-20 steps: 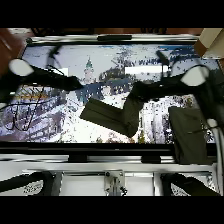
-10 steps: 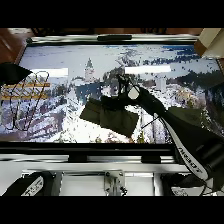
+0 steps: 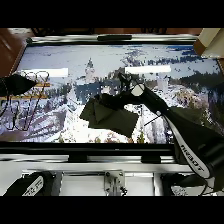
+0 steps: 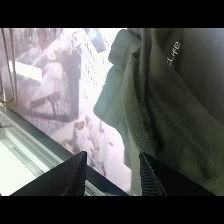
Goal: Fold the shirts.
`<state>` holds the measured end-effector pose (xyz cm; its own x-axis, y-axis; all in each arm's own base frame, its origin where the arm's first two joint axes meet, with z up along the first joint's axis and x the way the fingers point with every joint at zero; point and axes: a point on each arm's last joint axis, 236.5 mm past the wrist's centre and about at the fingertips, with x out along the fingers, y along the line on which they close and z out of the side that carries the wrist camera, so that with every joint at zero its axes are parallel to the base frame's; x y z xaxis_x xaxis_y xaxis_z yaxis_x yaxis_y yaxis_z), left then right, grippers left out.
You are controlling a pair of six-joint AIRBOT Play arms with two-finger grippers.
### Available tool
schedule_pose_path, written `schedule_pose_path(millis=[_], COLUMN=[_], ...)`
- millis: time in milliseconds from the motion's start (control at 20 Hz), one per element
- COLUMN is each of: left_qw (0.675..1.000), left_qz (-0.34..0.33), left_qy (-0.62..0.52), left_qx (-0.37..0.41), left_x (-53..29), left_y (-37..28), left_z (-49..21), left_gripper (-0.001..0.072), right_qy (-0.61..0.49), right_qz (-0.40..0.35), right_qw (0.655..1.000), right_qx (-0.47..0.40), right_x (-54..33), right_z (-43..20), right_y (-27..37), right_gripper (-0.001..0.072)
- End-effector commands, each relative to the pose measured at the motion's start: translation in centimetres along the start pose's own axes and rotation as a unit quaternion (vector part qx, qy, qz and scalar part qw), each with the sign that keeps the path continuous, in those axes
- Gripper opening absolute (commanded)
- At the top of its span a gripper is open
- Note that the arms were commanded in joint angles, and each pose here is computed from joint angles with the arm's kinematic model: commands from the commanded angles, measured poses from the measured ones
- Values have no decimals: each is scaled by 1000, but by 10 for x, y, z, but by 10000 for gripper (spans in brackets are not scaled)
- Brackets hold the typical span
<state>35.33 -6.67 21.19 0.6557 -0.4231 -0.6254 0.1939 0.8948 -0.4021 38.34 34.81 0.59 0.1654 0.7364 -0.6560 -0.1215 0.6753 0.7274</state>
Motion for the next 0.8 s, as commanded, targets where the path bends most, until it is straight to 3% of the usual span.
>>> schedule_pose_path(millis=[0, 150, 200, 250, 550, 750], left_qw=[1000, 1000, 1000, 1000, 1000, 1000], left_qz=[2, 3, 4, 4, 5, 5], left_qy=[15, 11, 7, 4, 0, 1], left_qx=[-9, -9, -9, -9, -10, -10], left_x=[10, 11, 11, 11, 11, 11], left_y=[7, 8, 9, 9, 9, 9], left_z=[-12, -11, -9, -8, -6, -6], left_gripper=[28, 28, 28, 28, 28, 28], right_qy=[11, 85, 114, 136, 102, 70], right_qz=[-82, -268, -287, -277, -146, -137], right_qw=[996, 960, 951, 950, 973, 977], right_qx=[-23, 1, 25, 51, 149, 146], right_x=[-63, -149, -166, -171, -95, -61], right_z=[9, -19, -34, -49, -88, -86], right_y=[-48, -152, -170, -179, -179, -175], right_gripper=[460, 461, 571, 635, 635, 634])
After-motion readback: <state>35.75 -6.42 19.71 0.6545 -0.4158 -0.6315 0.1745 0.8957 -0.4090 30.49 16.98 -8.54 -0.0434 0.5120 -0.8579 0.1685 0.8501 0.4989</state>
